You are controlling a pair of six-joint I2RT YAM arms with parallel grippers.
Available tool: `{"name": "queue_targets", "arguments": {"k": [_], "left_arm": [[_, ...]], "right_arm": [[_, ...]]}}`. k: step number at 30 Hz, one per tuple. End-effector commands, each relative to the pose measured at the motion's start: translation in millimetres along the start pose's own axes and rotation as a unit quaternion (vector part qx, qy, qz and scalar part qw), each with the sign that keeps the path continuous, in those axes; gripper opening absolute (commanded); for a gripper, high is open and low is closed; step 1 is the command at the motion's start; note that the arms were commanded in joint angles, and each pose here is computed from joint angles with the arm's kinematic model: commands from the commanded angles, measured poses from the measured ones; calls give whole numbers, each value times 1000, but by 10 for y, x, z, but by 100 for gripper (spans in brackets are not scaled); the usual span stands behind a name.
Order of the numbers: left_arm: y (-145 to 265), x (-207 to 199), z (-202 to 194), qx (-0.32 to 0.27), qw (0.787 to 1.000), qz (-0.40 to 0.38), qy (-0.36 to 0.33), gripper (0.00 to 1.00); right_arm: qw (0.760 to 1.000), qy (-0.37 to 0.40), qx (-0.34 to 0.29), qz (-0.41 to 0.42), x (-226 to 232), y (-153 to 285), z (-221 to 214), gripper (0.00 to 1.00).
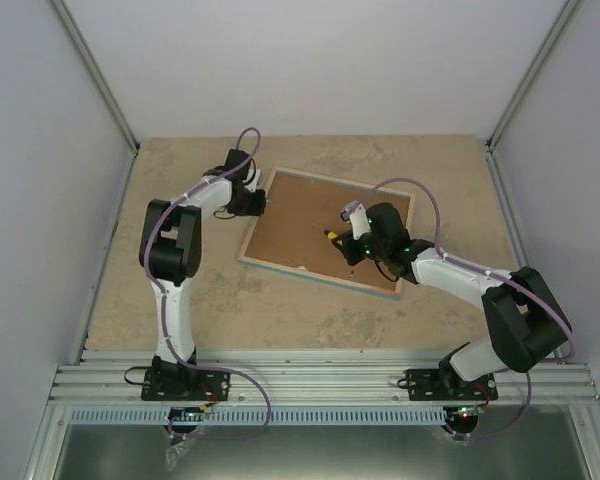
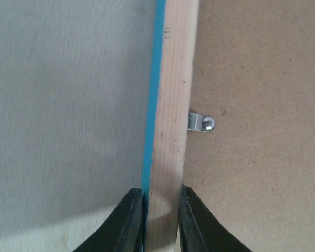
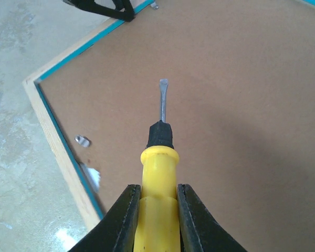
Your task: Take the photo out of the frame
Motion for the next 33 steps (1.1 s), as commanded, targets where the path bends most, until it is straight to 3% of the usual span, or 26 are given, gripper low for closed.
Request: {"name": "queue_targets", "arguments": {"k": [1,17,33], "left_arm": [[149,-121,-138,19,999,-12,36,19],[436,-668,-605,52,996,-18,73,17],[502,-817,-870,55,993,-47,89,17]], "right_arm": [[1000,0,-10,19,62,44,56,0],[999,14,7,50,286,-212,127,0],[994,24,47,94,574,-713,45,0]]}}
Point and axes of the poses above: each gripper's point midway between its finger pads, its own y axis back along the fingers, its own x axis along the line the jaws close on, z = x × y, the point moved 9 cm from there along y, back along the fingers, and after that the axes turned 14 degrees about -y, right-handed, at the moved point
